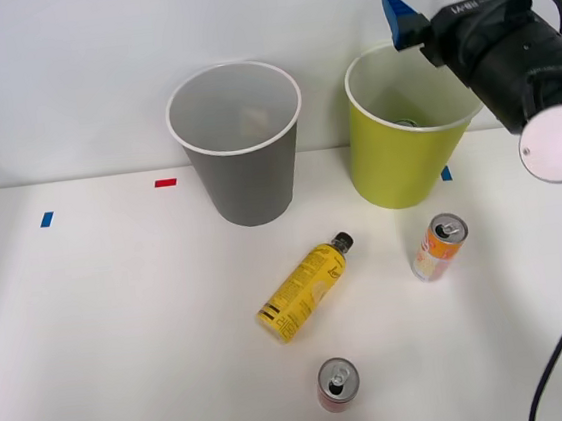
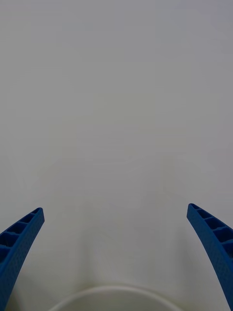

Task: Put cans in the gray bin, plastic bottles in the light green bin

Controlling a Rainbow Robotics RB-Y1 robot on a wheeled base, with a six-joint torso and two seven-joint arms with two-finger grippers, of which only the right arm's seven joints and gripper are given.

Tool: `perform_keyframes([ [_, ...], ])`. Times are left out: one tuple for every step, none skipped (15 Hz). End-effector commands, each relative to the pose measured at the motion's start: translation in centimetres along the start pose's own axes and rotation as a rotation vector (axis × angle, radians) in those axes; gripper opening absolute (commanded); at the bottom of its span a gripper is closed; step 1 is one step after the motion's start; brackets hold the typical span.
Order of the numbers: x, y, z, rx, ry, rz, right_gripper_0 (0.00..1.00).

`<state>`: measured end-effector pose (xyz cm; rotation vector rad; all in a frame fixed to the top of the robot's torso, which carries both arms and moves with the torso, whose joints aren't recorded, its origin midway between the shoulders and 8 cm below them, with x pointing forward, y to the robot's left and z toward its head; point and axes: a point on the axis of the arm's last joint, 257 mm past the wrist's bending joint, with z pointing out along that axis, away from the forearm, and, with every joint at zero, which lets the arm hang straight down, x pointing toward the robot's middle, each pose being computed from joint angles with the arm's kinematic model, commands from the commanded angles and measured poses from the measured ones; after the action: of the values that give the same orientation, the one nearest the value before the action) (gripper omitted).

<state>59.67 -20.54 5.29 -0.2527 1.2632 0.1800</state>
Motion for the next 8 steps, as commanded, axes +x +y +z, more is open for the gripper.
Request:
perform_keyframes([
  [1.8,-0.4,-5.6,0.003,0.038,-0.029,1.00],
  [2.1,-0.6,-7.4,0.009,0.046,-0.023,1.00],
  [2.2,-0.8,-9.3,0.021,0.051,-0.028,1.00],
  [2.1,-0.9,-11.8,0.036,0.060,-0.040,1.00],
  [2.3,-1.0,-13.6,0.047,0.074,-0.045,1.00],
  [2.5,-0.8,-15.1,0.052,0.085,-0.046,1.00],
  [2.5,-0.7,-16.9,0.063,0.095,-0.050,1.00],
  [2.6,-0.7,-18.3,0.078,0.100,-0.053,1.00],
])
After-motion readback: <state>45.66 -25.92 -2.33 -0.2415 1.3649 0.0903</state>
